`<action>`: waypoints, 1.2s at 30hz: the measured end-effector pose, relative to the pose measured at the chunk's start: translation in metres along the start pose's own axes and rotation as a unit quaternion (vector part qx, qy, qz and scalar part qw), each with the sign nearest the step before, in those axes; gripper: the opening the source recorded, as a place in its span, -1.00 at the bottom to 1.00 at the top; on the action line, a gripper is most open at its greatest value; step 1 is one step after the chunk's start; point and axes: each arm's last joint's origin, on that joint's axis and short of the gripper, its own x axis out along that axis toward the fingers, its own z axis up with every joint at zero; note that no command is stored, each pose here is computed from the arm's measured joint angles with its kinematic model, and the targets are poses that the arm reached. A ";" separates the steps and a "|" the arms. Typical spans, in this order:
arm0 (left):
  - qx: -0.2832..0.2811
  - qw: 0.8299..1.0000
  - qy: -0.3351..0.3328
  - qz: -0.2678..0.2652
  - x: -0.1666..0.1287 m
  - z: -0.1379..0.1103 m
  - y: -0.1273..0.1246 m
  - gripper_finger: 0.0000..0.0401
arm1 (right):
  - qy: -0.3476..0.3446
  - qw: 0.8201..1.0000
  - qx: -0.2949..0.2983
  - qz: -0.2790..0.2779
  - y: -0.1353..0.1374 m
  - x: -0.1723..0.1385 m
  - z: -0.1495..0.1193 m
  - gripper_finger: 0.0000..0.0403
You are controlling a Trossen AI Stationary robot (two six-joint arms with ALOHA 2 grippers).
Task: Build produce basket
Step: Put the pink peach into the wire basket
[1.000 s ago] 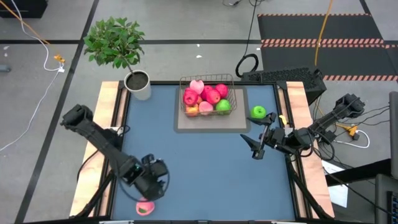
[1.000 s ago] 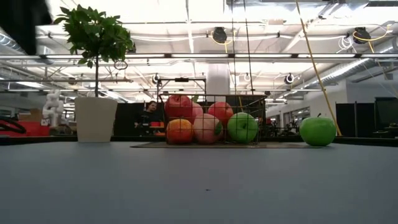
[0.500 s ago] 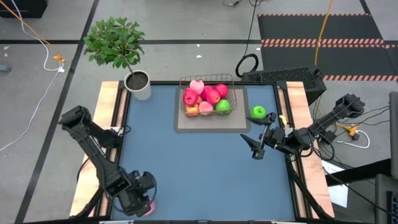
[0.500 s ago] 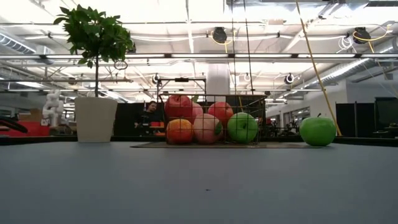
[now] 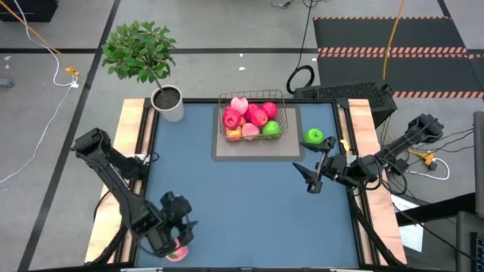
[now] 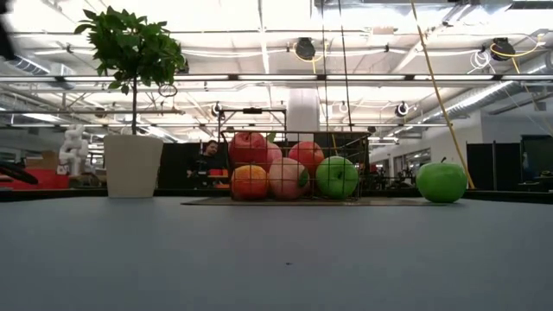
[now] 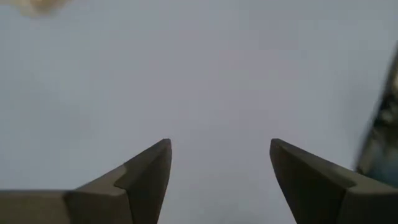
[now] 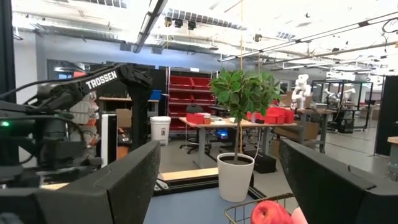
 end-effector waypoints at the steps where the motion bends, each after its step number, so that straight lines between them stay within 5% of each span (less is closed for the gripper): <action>1: 0.006 1.000 -0.012 0.007 0.003 0.005 0.001 0.38 | 0.000 1.000 0.002 0.000 0.000 0.000 0.000 0.59; 9: -0.024 0.997 -0.055 0.049 0.032 0.060 0.014 0.33 | 0.000 1.000 0.006 0.000 0.000 0.000 0.000 0.59; 12: -0.037 0.995 -0.091 0.028 0.048 0.086 0.013 0.25 | 0.000 1.000 0.006 0.000 0.000 0.000 0.000 0.59; 17: 0.035 0.992 -0.120 -0.032 0.078 0.108 -0.004 0.11 | 0.000 1.000 0.006 0.000 0.000 0.000 0.000 0.59; 21: 0.079 0.993 -0.039 -0.073 0.106 0.098 -0.011 0.05 | 0.000 1.000 0.006 0.001 0.000 0.000 0.000 0.59; 24: 0.083 0.995 0.019 -0.050 0.118 0.084 -0.009 0.06 | 0.000 1.000 0.006 0.001 0.000 0.000 0.000 0.59; 32: -0.073 0.992 0.098 0.040 0.128 0.066 0.004 0.31 | 0.002 1.000 0.004 0.002 0.000 0.000 -0.001 0.59; 36: -0.094 0.987 0.123 0.033 0.127 0.063 0.004 0.45 | 0.002 1.000 0.004 0.002 0.000 0.000 0.000 0.59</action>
